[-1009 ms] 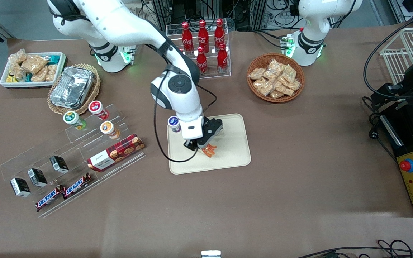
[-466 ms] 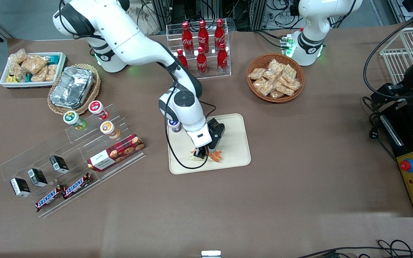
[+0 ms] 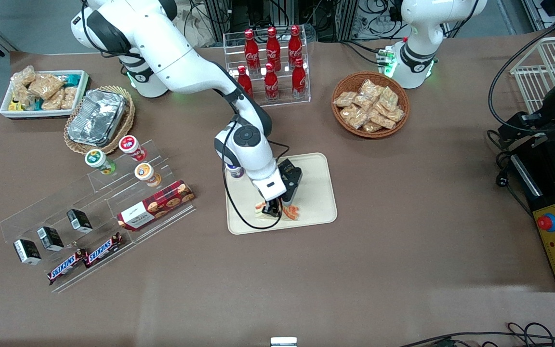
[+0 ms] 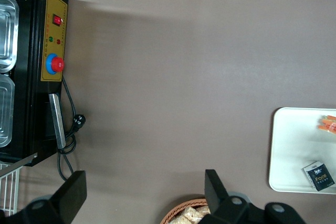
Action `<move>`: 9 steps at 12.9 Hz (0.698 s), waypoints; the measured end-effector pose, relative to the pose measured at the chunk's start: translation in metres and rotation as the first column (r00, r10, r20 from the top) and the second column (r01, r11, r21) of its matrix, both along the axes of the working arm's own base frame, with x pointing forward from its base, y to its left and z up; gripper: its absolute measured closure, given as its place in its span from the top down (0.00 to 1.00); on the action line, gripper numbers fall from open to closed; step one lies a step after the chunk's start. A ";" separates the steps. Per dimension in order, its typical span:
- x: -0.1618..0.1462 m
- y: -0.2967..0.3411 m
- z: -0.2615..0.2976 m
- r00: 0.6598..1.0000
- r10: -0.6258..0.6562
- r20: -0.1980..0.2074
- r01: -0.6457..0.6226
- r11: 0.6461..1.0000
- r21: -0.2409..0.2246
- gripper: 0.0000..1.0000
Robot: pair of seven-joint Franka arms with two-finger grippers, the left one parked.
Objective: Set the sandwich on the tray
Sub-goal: 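Lower the sandwich onto the tray and open the right gripper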
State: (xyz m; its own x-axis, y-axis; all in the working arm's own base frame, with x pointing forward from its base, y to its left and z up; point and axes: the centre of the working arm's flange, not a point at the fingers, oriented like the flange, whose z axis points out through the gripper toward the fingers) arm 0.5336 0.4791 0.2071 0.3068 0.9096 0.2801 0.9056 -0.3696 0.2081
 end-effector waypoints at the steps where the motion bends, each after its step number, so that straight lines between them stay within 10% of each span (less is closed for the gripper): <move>1: 0.000 0.000 -0.001 1.000 -0.003 0.000 0.003 1.000 0.002 0.70; 4: 0.003 0.005 0.009 0.999 -0.053 0.006 0.053 0.998 0.037 0.99; 9: 0.013 0.001 0.084 0.969 -0.245 -0.043 0.247 0.967 0.059 1.00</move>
